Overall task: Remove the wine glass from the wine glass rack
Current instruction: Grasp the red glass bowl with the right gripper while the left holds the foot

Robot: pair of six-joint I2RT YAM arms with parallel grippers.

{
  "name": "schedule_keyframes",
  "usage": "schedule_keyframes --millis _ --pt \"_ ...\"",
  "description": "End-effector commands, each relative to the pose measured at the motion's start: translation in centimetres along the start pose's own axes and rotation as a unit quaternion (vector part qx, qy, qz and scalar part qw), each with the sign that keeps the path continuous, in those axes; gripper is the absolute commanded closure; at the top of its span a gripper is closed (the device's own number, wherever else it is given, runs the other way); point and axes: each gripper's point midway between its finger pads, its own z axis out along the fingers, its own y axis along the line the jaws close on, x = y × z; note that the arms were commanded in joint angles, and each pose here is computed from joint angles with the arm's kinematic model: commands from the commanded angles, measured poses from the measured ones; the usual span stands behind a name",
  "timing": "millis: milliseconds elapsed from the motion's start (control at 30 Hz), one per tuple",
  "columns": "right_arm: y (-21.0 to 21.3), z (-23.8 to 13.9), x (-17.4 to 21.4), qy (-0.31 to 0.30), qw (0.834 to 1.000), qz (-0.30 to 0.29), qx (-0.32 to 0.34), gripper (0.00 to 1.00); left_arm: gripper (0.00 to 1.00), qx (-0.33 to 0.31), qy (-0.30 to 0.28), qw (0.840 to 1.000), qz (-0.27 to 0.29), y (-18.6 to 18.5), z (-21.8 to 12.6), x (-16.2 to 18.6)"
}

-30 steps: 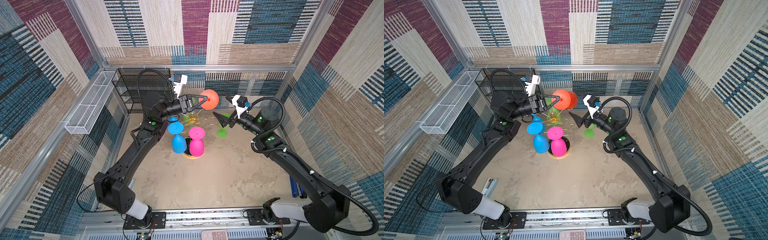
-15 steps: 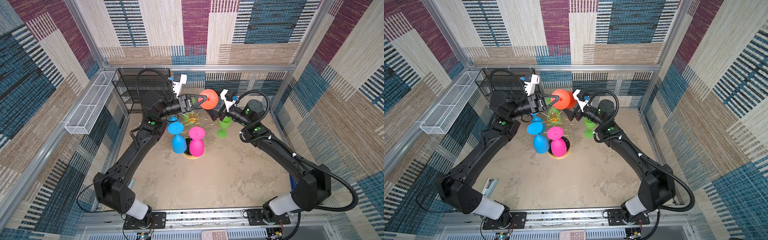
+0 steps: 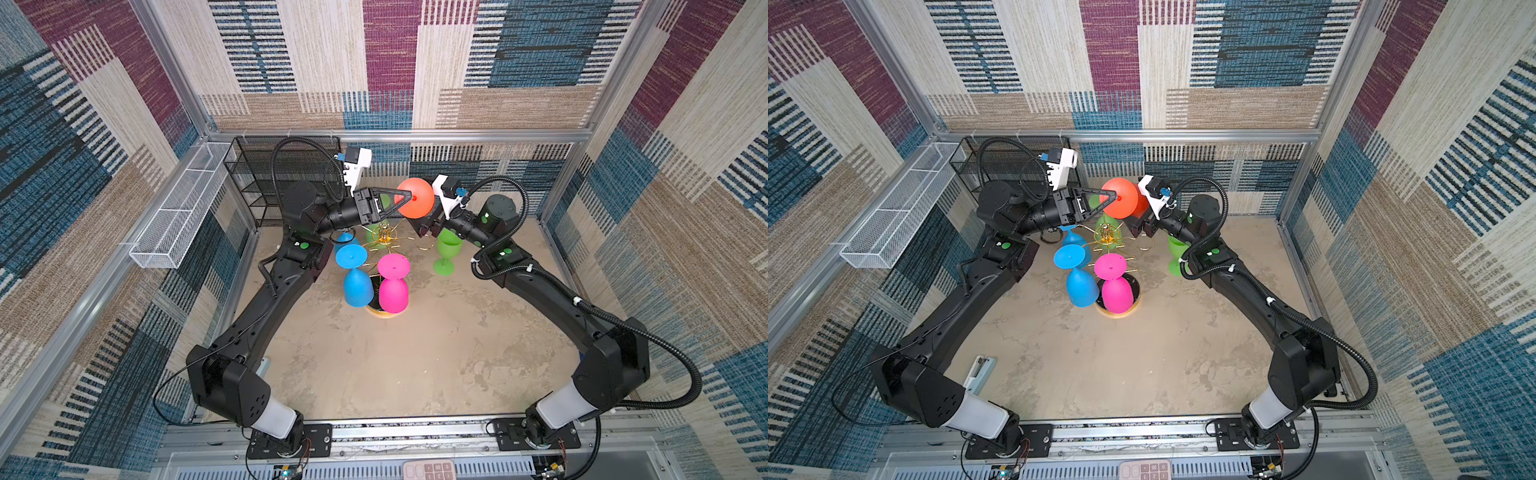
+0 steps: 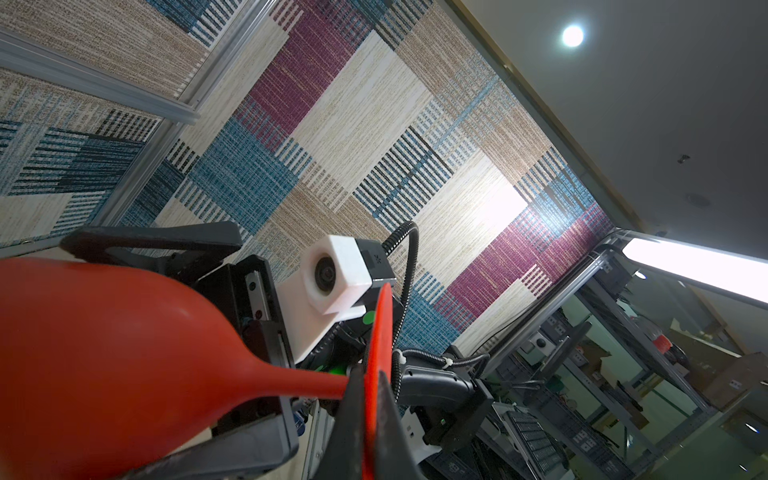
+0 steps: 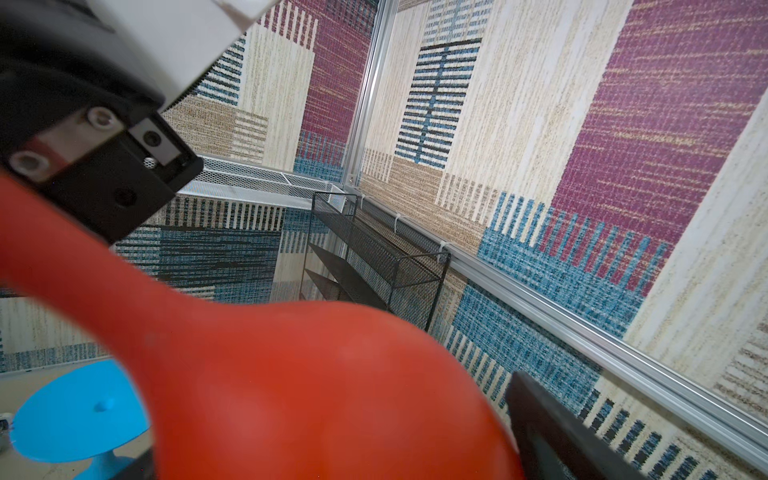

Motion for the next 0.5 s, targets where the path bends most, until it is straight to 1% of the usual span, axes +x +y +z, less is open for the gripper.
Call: schedule_keyframes --millis 0,200,300,400,467 --pt "-0.51 0.12 -0.53 -0.008 1.000 -0.003 0.016 0.06 1.00 0.018 0.000 1.000 0.012 -1.29 -0.15 -0.35" --pt "-0.57 -0.18 -0.81 -0.007 1.000 -0.003 0.026 0.15 1.00 0.019 -0.002 1.000 0.009 -1.24 -0.22 -0.40" --pt "-0.54 -0.34 -1.00 -0.005 1.000 -0.003 0.028 0.23 1.00 0.020 -0.003 1.000 0.010 -1.32 -0.27 -0.50" --pt "-0.33 -0.52 -1.04 -0.003 1.000 -0.002 0.027 0.25 1.00 0.021 -0.004 1.000 0.011 -1.48 -0.35 -0.56" --pt "-0.02 -0.66 -1.21 -0.003 1.000 -0.002 0.024 0.27 0.96 0.022 -0.006 1.000 0.014 -1.52 -0.42 -0.68"
